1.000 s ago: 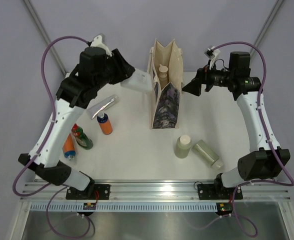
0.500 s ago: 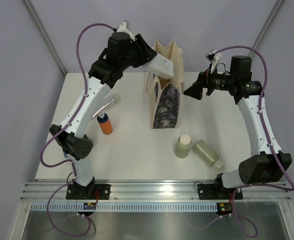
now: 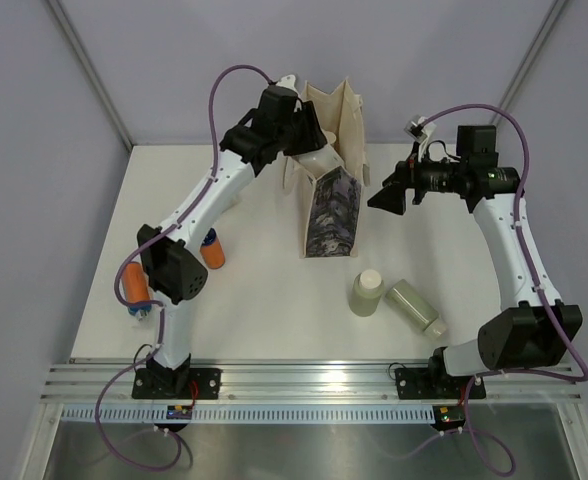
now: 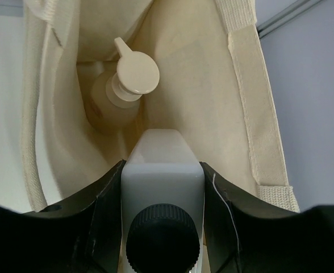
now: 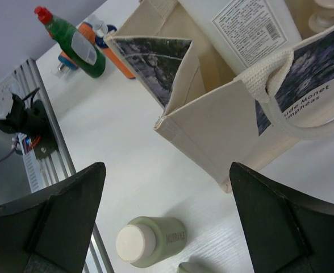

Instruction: Place the personal care products into the canvas bag

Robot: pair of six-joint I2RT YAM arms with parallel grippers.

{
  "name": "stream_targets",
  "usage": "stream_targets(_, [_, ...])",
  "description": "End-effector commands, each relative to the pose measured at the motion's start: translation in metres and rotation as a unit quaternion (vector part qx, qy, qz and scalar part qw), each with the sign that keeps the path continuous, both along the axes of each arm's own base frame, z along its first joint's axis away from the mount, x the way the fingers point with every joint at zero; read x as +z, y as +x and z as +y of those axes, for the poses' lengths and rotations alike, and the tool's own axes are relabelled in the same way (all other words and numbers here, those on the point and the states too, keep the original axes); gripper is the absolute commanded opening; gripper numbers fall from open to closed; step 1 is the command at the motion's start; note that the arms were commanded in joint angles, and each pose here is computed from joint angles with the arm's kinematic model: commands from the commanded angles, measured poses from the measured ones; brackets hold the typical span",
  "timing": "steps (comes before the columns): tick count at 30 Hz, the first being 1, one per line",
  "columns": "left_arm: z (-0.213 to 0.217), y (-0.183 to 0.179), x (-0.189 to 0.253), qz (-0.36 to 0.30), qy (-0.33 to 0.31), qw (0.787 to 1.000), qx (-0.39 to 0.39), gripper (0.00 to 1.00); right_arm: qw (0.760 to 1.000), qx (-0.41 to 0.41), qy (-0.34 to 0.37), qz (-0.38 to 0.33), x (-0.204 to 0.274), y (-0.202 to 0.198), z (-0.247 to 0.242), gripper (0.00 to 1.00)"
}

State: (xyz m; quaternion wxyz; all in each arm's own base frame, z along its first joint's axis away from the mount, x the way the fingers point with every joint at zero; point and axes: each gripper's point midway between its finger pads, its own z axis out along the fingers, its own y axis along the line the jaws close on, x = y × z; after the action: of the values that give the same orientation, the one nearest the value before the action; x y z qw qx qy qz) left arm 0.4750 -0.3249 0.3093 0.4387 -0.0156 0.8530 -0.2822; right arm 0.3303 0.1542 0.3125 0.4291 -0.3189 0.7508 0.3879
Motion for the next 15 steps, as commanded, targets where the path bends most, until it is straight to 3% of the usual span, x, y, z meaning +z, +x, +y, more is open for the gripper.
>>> stream_targets(1, [-0.028,-0.006,0.072,-0.096,-0.056,0.993,-0.038,0.46,0.999,0.052,-0.007,-0.009,-0.015,-0.012,0.002,0.99])
stream_targets(5, [-0.037,-0.005,0.050,-0.074,-0.046,0.995,-0.045,0.64,0.993,0.115,-0.014,-0.010,-0.032,-0.041,0.004,0.99])
stream_targets(7, [-0.038,-0.004,0.046,-0.071,-0.042,0.996,-0.045,0.69,0.983,0.172,-0.026,-0.060,-0.039,-0.056,0.006,1.00])
stream_targets(11, [-0.032,-0.004,0.052,-0.084,-0.033,0.995,-0.041,0.84,0.973,0.221,-0.053,-0.044,-0.065,-0.087,0.006,0.99])
stream_targets(15, [-0.024,-0.006,0.067,-0.106,-0.025,0.993,-0.042,0.89,0.964,0.240,-0.104,-0.053,-0.085,-0.103,0.009,1.00])
